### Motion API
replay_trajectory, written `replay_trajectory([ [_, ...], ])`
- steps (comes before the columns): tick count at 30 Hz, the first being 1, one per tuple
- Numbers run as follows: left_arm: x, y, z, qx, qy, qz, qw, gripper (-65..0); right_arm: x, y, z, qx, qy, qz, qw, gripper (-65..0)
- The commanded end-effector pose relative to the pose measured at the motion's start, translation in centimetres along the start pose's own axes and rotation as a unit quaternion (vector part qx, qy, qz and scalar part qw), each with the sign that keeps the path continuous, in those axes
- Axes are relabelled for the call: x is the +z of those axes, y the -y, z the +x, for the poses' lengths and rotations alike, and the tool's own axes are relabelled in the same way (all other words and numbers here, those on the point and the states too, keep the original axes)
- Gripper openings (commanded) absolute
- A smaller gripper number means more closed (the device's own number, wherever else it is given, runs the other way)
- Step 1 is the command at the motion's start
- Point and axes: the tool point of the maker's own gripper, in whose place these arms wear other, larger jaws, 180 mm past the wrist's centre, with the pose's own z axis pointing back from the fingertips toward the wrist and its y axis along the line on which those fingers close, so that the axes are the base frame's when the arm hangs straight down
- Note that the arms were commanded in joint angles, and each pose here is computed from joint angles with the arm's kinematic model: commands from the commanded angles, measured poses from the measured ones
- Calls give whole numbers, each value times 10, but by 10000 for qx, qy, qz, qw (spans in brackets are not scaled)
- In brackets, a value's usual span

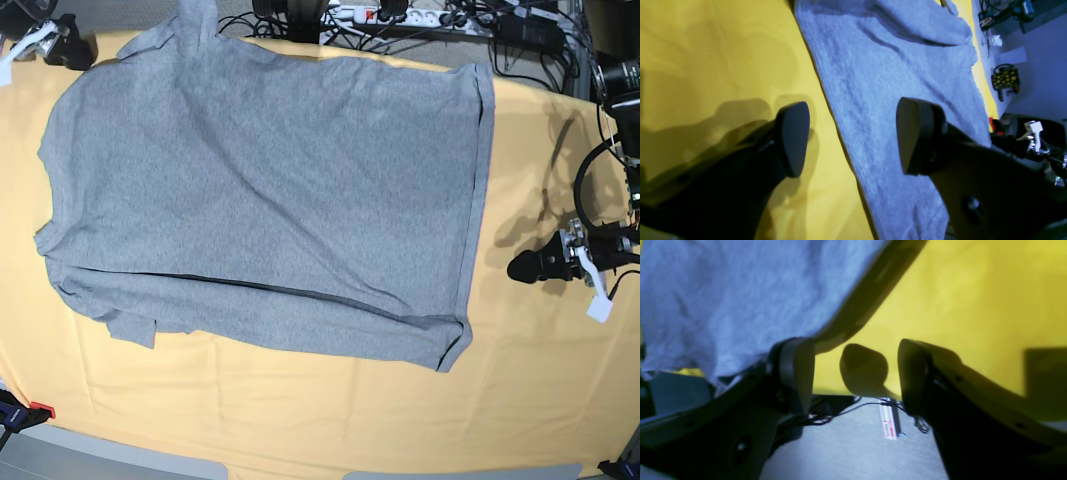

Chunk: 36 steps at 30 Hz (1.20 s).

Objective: Layout the t-shirt on the table in an organized manner, then fold the t-shirt properly
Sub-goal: 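Lift the held shirt corner with the right gripper and drag it outward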

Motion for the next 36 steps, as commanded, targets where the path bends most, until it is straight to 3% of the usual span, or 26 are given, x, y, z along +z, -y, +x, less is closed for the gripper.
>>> replay_trajectory([
  [1, 11, 6, 23, -218, 271, -13, 9994, -234, 5, -3, 9, 106, 139, 44, 9998, -248],
  [18, 11, 6, 23, -218, 271, -15, 9994, -234, -1, -30, -20, -284, -67, 643, 9975, -248],
  [36, 10, 7, 23, -216, 273, -28, 9994, -234, -27, -76, -28, 160, -488, 1317, 9900, -270],
])
